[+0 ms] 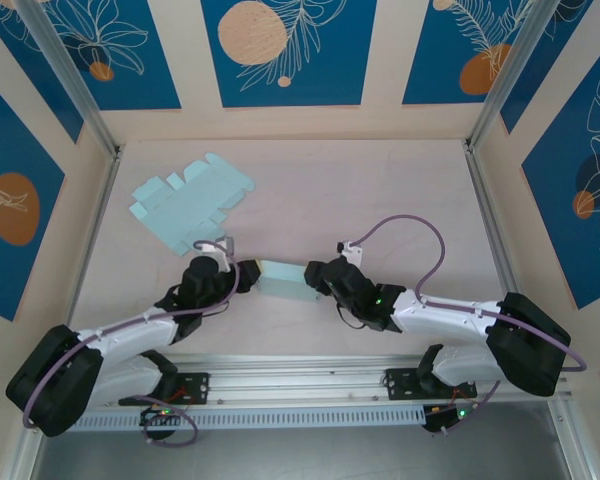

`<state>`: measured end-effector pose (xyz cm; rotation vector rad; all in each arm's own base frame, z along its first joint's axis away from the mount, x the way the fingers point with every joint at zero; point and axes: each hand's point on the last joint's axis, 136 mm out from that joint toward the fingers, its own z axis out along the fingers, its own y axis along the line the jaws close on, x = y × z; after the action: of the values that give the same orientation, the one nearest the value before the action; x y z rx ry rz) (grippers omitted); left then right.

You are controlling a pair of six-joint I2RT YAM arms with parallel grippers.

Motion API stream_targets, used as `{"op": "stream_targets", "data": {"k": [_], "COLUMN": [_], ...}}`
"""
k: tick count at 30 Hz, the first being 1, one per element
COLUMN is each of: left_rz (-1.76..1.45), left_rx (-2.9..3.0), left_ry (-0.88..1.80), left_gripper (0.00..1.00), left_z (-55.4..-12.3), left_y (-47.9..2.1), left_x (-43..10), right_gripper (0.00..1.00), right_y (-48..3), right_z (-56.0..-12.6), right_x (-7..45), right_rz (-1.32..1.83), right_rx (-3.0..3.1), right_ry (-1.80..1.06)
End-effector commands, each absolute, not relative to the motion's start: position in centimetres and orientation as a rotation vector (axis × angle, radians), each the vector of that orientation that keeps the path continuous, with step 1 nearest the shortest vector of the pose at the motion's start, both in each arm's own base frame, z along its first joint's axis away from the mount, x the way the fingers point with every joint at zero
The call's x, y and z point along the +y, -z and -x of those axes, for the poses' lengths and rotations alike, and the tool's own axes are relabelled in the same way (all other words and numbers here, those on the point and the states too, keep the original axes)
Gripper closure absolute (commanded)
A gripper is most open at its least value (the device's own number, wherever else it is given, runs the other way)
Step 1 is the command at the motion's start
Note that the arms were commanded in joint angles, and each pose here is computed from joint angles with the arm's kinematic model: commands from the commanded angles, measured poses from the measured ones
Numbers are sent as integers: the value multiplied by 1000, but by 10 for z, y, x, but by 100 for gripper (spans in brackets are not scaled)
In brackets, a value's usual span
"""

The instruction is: Fold the paper box

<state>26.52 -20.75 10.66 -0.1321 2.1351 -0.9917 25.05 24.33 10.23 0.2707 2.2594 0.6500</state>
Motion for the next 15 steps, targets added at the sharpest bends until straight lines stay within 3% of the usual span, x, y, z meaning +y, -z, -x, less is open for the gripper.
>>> {"op": "stream_targets", "data": {"k": [1, 11, 15], "left_rz": [224, 245, 228], "left_rx": [2498, 2458, 2444], "left_ry": [747, 732, 735], "left_gripper": [83, 85, 87], "left_z": [-216, -216, -218], "left_y": [-11, -16, -18], "left_x": [-164, -158, -165], "right_gripper": [43, 42, 34], "right_y": [-51, -68, -91], "right_z": [-228, -214, -220], "right_x": [211, 230, 233], "right_rz": [-218, -173, -134], "right_rx": [2436, 2490, 2453], "right_ry": [-424, -602, -648]}}
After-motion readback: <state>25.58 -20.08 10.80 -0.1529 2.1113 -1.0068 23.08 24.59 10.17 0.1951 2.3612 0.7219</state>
